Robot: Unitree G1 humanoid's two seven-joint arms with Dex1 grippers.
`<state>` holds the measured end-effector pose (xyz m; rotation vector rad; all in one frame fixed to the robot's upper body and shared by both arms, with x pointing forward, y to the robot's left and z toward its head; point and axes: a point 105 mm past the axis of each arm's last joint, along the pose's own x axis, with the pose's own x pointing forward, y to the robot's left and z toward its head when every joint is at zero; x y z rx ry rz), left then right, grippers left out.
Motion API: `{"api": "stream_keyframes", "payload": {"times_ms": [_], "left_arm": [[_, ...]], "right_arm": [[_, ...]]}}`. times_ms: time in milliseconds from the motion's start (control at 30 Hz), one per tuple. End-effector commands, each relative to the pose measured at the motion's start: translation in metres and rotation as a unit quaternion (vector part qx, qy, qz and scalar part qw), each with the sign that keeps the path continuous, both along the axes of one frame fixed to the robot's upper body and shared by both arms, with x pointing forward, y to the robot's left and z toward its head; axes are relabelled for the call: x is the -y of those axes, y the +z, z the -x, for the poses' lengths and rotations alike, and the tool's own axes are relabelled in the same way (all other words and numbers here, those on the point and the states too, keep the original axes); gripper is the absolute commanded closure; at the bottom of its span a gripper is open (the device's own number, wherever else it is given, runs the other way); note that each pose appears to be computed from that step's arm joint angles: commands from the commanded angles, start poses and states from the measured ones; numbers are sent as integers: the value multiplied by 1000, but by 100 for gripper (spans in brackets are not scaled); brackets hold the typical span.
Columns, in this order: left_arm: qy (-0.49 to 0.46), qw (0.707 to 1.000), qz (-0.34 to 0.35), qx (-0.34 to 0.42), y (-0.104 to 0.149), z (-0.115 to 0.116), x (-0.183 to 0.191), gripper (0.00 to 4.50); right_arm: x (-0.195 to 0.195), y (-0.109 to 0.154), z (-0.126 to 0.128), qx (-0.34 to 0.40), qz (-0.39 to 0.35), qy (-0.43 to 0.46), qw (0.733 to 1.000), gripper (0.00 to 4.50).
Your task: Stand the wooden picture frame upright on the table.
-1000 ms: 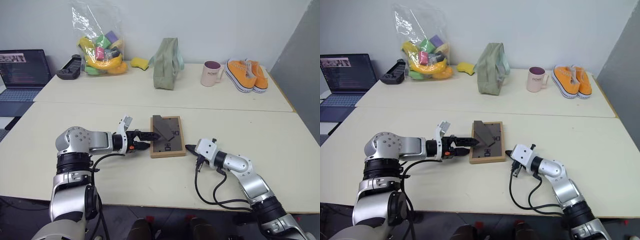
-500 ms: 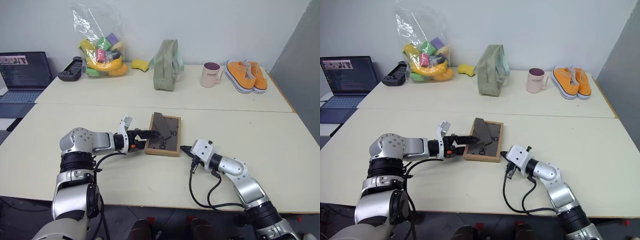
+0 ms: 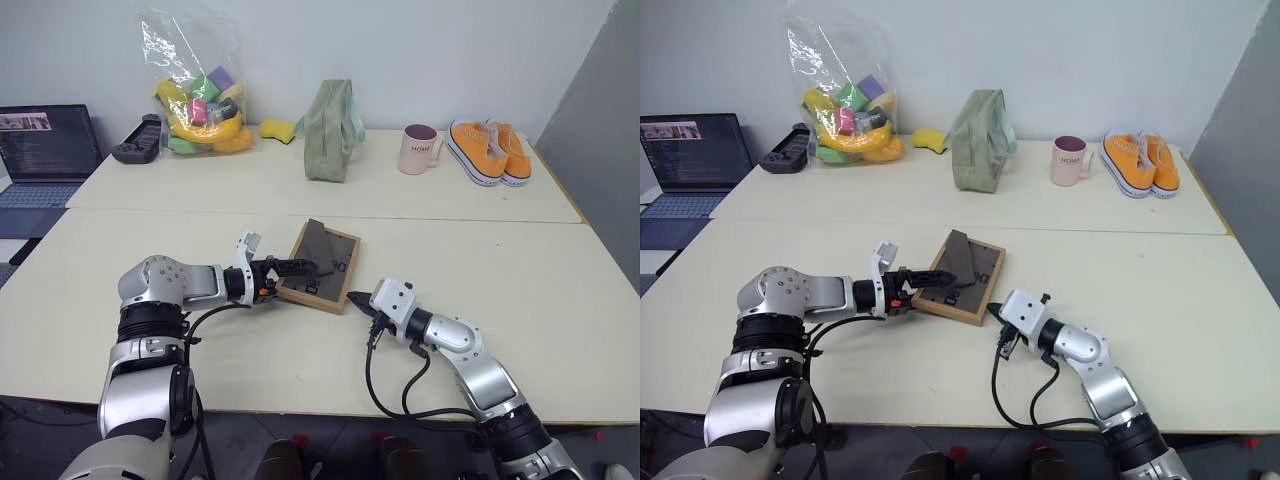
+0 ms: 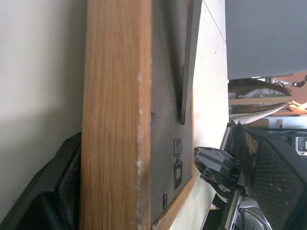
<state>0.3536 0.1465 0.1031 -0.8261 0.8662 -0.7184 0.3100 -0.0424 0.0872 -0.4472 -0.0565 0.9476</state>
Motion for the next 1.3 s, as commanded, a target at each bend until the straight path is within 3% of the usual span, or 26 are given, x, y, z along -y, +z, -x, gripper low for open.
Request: {"api": "stream_keyframes", "payload": {"times_ms": [33, 300, 433, 733, 1000, 1133, 1300], "left_arm": [[33, 998, -37, -34, -24, 2, -16, 72], [32, 998, -35, -34, -25, 1, -15, 235], [31, 999, -31, -31, -23, 0, -14, 286], [17, 1000, 16, -8, -4, -3, -3, 318], [51, 977, 35, 206, 71, -39, -5, 318], [63, 941, 26, 332, 124, -51, -6, 318], [26, 881, 0, 473, 166, -42, 5, 318]], "right_arm": [[1, 16, -1, 26, -12, 4, 1000, 450], [4, 14, -2, 25, -6, 2, 1000, 450], [4, 13, -2, 25, -5, 1, 1000, 450], [9, 14, -6, 28, -1, -5, 1000, 450], [33, 15, -14, 34, 21, -25, 999, 450], [50, 14, -18, 33, 39, -33, 998, 450], [67, 18, -23, 30, 44, -41, 998, 450]]}}
